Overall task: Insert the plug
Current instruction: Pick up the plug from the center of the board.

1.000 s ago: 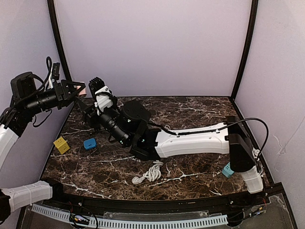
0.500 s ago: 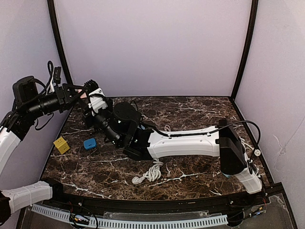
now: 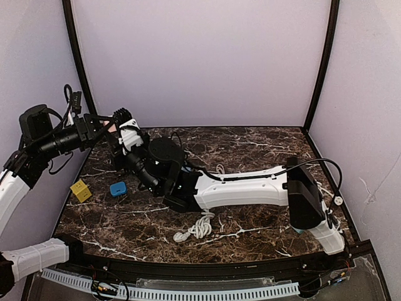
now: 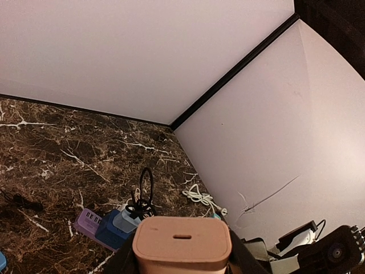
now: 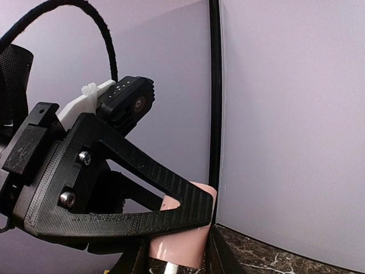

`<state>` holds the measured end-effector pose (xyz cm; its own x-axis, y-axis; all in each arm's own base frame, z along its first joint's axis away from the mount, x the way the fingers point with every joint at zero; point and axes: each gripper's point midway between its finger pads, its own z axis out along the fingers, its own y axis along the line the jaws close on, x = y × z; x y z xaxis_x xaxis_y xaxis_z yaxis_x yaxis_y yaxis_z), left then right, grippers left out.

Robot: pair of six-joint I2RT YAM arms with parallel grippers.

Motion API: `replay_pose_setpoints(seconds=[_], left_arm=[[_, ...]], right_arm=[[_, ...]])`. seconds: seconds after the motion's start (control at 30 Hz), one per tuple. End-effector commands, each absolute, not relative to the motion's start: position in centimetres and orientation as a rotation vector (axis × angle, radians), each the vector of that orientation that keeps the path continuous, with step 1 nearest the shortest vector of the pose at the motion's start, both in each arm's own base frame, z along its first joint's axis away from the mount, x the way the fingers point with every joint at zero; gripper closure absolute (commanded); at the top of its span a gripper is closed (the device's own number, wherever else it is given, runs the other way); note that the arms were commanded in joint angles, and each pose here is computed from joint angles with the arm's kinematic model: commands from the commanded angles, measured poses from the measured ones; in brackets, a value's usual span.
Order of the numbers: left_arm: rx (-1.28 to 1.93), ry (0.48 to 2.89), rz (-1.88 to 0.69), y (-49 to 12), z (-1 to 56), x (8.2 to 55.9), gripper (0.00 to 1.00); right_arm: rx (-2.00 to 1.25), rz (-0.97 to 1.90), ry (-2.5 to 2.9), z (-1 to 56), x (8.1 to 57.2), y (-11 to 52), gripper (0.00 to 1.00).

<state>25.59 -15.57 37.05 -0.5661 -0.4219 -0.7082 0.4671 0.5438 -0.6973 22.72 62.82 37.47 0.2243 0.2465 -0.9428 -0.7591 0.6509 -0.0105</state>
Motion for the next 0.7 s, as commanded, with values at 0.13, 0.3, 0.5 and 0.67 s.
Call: replay_pose_setpoints(seconds=[0.13,0.3,0.5,0.67], left_arm=[[0.267,1.734,-1.104,-16.3,38.3,23.7,0.45],[0.482,1.705,-0.862,-15.5,38.3,22.2,0.15],[0.740,1.662,-0.666,-14.9,37.5,18.9,0.02],[1.254,1.522,-0.683,-16.6,33.7,12.2,0.09]], right_arm=[[-0.557,0.783,1.073,39.7,22.0,60.4,1.00],[-0.660,0.834,1.028,39.6,19.9,59.3,1.00],[-0.853,0.876,1.004,38.7,17.3,55.7,1.00],[-1.341,0.999,1.016,33.7,12.1,54.4,1.00]])
